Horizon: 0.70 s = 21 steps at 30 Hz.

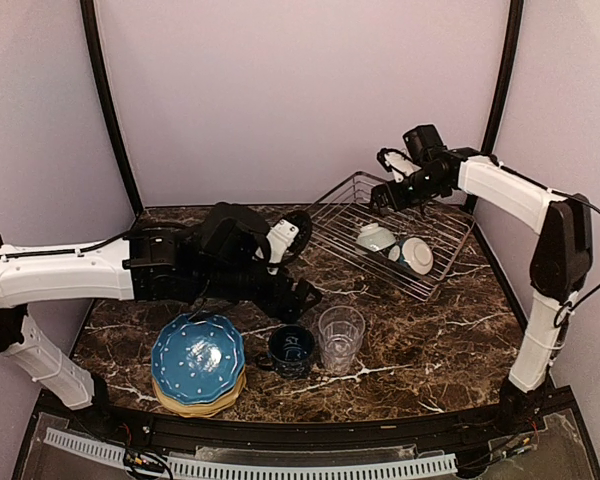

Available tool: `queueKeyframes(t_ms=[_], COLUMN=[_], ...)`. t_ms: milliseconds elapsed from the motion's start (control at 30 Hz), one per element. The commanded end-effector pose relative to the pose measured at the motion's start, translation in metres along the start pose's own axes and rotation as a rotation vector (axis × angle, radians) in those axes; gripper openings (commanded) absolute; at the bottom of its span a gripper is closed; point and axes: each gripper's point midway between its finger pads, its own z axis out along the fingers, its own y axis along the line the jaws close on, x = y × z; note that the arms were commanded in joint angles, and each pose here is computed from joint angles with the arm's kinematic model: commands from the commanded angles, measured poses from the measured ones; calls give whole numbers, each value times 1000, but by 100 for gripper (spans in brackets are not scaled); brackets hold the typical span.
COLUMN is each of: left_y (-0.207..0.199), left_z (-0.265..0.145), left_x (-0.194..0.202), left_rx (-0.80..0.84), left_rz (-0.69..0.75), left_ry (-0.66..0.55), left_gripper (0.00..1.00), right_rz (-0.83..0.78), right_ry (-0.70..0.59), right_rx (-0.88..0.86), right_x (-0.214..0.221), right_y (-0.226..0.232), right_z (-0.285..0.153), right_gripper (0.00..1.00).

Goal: Unload the mixed dishes from the dish rack
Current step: Grab the bowl from the dish rack.

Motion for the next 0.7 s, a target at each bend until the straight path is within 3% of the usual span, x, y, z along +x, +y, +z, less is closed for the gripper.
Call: queueKeyframes(t_ms=[0,333,667], left_y=[-2,11,14], left_z=[-18,-30,-32], left_x=[-2,18,19], left_rx=[54,38,30], left_rz=[-32,-77,-76], left_ry=[-51,-47,-49], left_gripper=[87,87,87], right_rz=[38,29,30], right_ry=[215,266,307], right_rx=[10,83,154], right_x=[31,19,30], right_y=[20,17,7], right_z=[35,80,101], right_gripper=[99,99,85])
